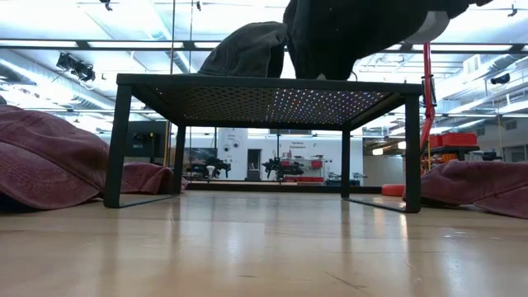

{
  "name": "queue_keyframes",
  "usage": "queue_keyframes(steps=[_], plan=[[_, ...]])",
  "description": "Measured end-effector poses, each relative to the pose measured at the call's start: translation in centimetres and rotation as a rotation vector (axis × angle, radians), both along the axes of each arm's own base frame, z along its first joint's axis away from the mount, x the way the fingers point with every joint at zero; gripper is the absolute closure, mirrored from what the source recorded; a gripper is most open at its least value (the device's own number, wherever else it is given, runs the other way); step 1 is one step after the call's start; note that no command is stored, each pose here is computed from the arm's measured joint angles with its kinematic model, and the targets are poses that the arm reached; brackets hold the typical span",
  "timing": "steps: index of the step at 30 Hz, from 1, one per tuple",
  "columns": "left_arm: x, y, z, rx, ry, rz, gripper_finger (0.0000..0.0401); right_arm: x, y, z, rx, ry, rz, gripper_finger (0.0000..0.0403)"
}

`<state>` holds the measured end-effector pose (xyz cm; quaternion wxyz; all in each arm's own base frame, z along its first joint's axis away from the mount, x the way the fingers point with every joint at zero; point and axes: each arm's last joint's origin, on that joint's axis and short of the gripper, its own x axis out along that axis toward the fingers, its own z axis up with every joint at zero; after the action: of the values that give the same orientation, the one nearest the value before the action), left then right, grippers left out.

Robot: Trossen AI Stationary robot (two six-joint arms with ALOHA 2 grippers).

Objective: Pick & Place hat
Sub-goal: Stack the top black cap on top of the black cap on the shelf

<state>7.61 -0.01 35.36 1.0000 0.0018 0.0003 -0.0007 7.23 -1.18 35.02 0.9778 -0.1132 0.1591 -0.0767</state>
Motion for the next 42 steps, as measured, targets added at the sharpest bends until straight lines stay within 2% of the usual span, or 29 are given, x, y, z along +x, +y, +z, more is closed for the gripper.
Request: queue_keyframes(steps=[6, 14, 20, 23, 31, 38, 42], plan=[[0.0, 0.0, 0.0, 0.000, 0.000, 0.000, 0.0353, -0.9, 0.3, -1.2, 0.024, -0.028, 0.047, 0.0403], [0.0, 0.0, 0.0, 0.000, 0.000, 0.000, 0.0353, -2.7, 0.6, -1.0, -0.154, -0.082, 0.101, 0.0403], [0.0, 0.0, 0.0, 0.000, 0.000, 0.000, 0.0353, -3.7, 1.4, -0.9, -0.265, -0.139, 0.354, 0.0403], [0.0, 0.0, 0.0, 0.000, 0.000, 0.000, 0.0353, -3.9, 1.7, -0.9, -0.259, -0.165, 0.464, 0.0403], [0.0, 0.0, 0.0, 0.000, 0.000, 0.000, 0.0353, -3.8, 2.2, -1.1, -0.231, -0.191, 0.627, 0.0401], [0.0, 0.0, 0.0, 0.000, 0.000, 0.000, 0.0353, -2.5, 2.4, -3.3, -0.172, -0.194, 0.799, 0.0400], [0.0, 0.0, 0.0, 0.000, 0.000, 0.000, 0.0353, -1.7, 2.6, -4.5, -0.096, -0.210, 0.941, 0.0399]])
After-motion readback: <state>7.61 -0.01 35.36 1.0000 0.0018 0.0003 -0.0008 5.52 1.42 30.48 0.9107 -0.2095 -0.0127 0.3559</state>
